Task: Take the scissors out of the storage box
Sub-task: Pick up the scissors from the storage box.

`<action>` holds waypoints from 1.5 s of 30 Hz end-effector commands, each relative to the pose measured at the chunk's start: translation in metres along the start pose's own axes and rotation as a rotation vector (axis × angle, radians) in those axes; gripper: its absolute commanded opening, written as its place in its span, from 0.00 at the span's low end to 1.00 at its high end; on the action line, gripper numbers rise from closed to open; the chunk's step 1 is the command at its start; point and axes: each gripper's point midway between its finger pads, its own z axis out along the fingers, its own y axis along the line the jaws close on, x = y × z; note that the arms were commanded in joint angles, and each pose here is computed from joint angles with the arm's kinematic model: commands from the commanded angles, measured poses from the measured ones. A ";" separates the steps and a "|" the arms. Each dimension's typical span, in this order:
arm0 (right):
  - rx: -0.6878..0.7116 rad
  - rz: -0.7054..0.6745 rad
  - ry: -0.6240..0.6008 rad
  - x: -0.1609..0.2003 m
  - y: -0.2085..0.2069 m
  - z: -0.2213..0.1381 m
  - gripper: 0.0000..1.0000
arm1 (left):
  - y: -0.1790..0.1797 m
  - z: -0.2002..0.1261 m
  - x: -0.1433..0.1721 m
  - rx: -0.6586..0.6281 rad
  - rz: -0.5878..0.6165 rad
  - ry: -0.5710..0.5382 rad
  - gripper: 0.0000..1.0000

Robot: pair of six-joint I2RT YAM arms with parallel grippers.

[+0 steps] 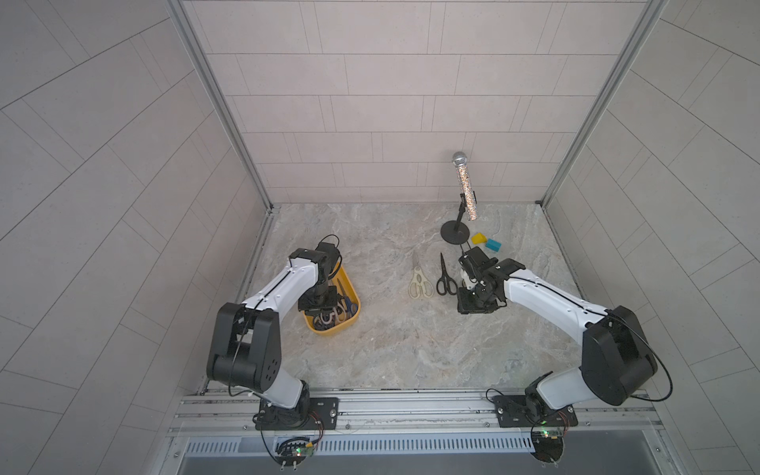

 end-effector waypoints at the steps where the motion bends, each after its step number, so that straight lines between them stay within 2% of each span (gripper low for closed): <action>1: 0.033 -0.008 0.006 0.002 -0.006 -0.002 0.49 | -0.002 0.013 -0.005 0.002 -0.017 -0.010 0.21; 15: 0.047 -0.011 0.021 0.003 -0.008 0.003 0.49 | -0.004 0.037 -0.017 -0.019 -0.038 0.002 0.23; 18: 0.049 -0.012 0.026 0.004 -0.009 0.004 0.49 | -0.004 0.042 -0.016 -0.018 -0.040 0.017 0.14; 21: 0.051 -0.012 0.029 0.004 -0.009 0.005 0.49 | -0.003 0.044 -0.014 -0.021 -0.036 0.024 0.00; 23: 0.050 -0.012 0.029 0.003 -0.009 0.005 0.49 | -0.002 0.043 -0.013 -0.021 -0.034 0.025 0.00; 34: 0.040 -0.010 0.029 0.002 -0.006 0.005 0.49 | 0.021 -0.008 -0.009 -0.064 -0.043 -0.051 0.00; 45: 0.031 -0.011 0.027 0.001 -0.004 0.004 0.49 | 0.015 -0.075 -0.025 0.043 -0.090 -0.188 0.00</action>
